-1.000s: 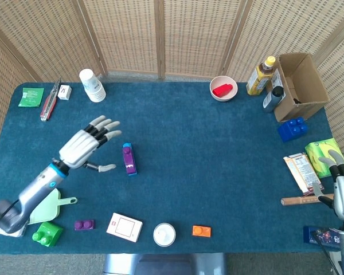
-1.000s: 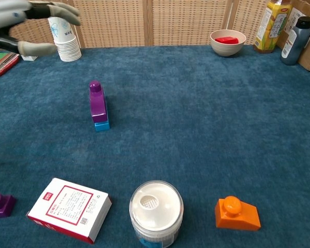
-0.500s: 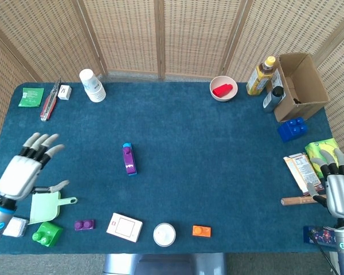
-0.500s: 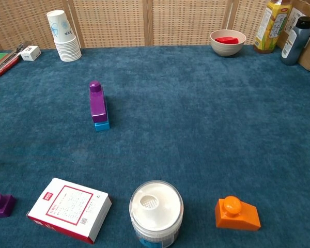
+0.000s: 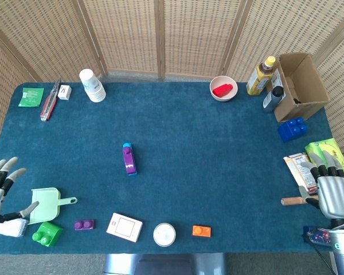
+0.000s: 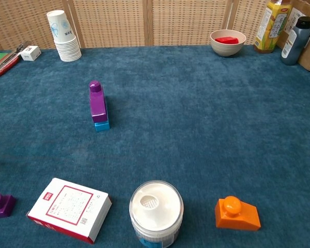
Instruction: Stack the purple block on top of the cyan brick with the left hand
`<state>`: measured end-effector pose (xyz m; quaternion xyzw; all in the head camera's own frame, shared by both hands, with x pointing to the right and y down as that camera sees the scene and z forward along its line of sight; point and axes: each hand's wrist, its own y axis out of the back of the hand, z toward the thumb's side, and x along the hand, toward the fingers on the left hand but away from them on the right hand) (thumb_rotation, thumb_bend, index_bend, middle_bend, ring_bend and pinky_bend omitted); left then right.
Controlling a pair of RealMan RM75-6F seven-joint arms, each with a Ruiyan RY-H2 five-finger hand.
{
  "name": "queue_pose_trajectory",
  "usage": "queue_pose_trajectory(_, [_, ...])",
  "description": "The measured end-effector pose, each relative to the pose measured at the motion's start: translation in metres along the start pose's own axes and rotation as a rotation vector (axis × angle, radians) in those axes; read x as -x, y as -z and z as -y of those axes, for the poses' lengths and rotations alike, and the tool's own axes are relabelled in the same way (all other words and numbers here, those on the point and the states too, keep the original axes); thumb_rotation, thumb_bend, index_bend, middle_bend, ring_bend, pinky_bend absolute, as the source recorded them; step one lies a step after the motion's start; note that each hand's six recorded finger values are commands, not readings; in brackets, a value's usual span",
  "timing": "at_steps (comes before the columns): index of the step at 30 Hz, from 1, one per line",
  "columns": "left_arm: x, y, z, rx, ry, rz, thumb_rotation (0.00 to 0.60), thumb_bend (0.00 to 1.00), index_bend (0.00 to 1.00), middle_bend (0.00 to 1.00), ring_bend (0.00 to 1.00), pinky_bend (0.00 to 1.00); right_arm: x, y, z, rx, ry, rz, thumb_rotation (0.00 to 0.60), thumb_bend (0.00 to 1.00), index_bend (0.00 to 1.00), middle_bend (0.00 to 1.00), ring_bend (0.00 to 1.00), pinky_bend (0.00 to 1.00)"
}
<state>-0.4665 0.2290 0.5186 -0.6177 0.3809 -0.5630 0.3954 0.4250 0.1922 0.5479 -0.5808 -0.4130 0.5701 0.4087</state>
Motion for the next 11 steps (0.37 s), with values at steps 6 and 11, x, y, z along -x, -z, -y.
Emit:
queue_pose_trajectory(6, [0.0113,0.0025,-0.0002,0.030,-0.004,-0.032,0.308,0.23,0.24,0.10,0.00,0.00,0.0000,-0.0048,0.0037,0.017,-0.009,-0.029,0.600,0.28,0.30,0.18,0.00,0.14])
queue_pose_trajectory(11, [0.0086,-0.0056,-0.0026,0.032,-0.016,-0.018,0.310,0.23,0.24,0.10,0.00,0.00,-0.0024,-0.0031,0.0050,0.034,-0.002,-0.036,0.600,0.28,0.31,0.18,0.00,0.14])
